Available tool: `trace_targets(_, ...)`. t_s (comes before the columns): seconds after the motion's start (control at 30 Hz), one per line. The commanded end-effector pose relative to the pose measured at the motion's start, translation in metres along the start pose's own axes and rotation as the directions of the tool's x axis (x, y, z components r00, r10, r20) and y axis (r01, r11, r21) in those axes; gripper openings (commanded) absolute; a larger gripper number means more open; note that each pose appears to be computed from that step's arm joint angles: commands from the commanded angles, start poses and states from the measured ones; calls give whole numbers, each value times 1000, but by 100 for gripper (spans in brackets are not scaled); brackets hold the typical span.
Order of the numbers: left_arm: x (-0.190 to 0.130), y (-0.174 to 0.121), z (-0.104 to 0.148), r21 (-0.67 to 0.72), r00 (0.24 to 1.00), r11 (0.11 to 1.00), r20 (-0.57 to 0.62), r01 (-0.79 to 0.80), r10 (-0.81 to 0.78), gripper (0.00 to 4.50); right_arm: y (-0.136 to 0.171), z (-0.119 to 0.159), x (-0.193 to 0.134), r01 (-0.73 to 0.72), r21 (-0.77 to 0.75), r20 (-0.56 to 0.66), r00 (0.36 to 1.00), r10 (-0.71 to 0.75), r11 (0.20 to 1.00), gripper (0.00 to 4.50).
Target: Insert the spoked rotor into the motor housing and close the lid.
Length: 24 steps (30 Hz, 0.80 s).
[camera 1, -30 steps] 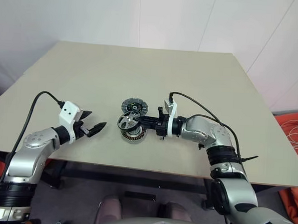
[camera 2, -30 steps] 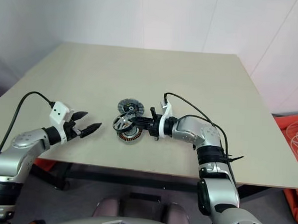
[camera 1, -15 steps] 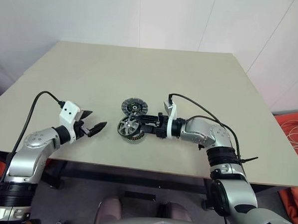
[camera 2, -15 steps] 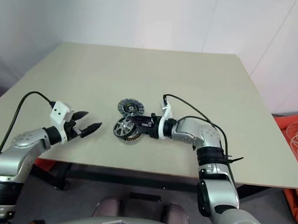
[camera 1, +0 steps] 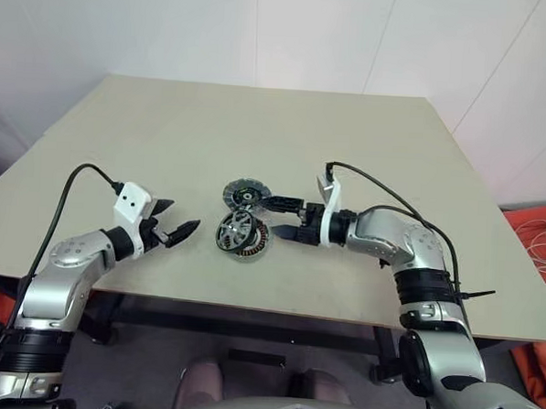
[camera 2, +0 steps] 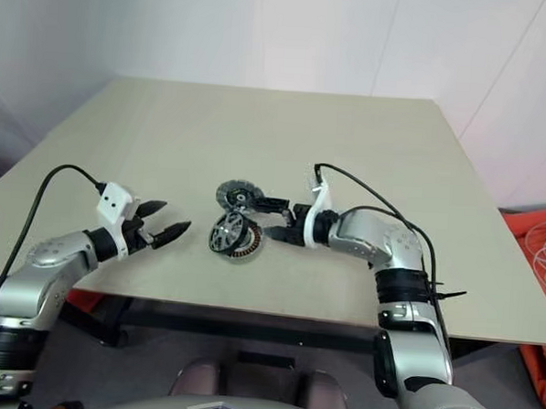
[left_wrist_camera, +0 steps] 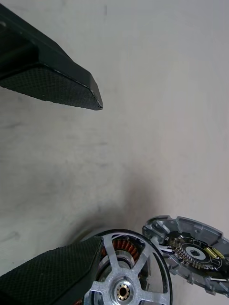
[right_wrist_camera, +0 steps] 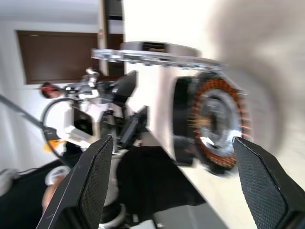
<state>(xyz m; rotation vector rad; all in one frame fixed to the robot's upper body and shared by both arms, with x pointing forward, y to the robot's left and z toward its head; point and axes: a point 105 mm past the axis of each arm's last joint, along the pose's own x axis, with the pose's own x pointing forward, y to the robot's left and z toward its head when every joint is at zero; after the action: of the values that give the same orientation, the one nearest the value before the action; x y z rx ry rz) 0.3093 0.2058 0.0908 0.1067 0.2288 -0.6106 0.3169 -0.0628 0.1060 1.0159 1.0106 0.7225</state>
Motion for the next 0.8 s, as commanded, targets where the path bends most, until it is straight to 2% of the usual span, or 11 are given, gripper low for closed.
trace_targets(0.03, 2, 1, 11, 35, 999, 999, 33, 7, -8, 450, 23, 2, -25, -16, -212, -3, 1000, 15, 977, 449)
trace_targets(0.1, 1, 3, 11, 36, 999, 999, 31, 7, -8, 450, 27, -3, -35, 52, -403, -23, 997, -67, 914, 449)
trace_targets(0.17, 0, 6, 10, 38, 1000, 999, 27, 4, -5, 450, 33, -6, -39, 97, -580, -26, 990, -138, 809, 449)
trace_targets(0.27, -3, 8, 7, 45, 1000, 999, 13, 8, -9, 450, 55, -2, -35, 68, -712, -11, 994, -108, 699, 449)
trace_targets(0.3, -3, 8, 7, 46, 1000, 999, 10, 10, -11, 450, 60, -1, -32, 61, -735, -9, 995, -99, 676, 431)
trace_targets(0.37, -3, 8, 6, 46, 1000, 999, 8, 12, -13, 450, 69, -1, -23, 44, -800, -22, 994, -102, 599, 388)
trace_targets(0.5, -1, 7, 5, 41, 1000, 999, 14, 11, -12, 450, 84, -10, 6, -39, -859, -91, 993, -78, 511, 248)
trace_targets(0.63, 0, 2, 3, 28, 1000, 1000, 25, 7, -8, 450, 74, -17, 40, -60, -892, -131, 983, -128, 448, 107)
trace_targets(0.73, -2, 1, 3, 25, 1000, 1000, 30, 1, -2, 450, 68, -20, 52, -70, -918, -142, 977, -157, 390, 3)
trace_targets(0.8, -5, 2, 3, 25, 999, 1000, 31, -9, 9, 450, 66, -22, 60, -85, -932, -150, 975, -161, 354, 3)
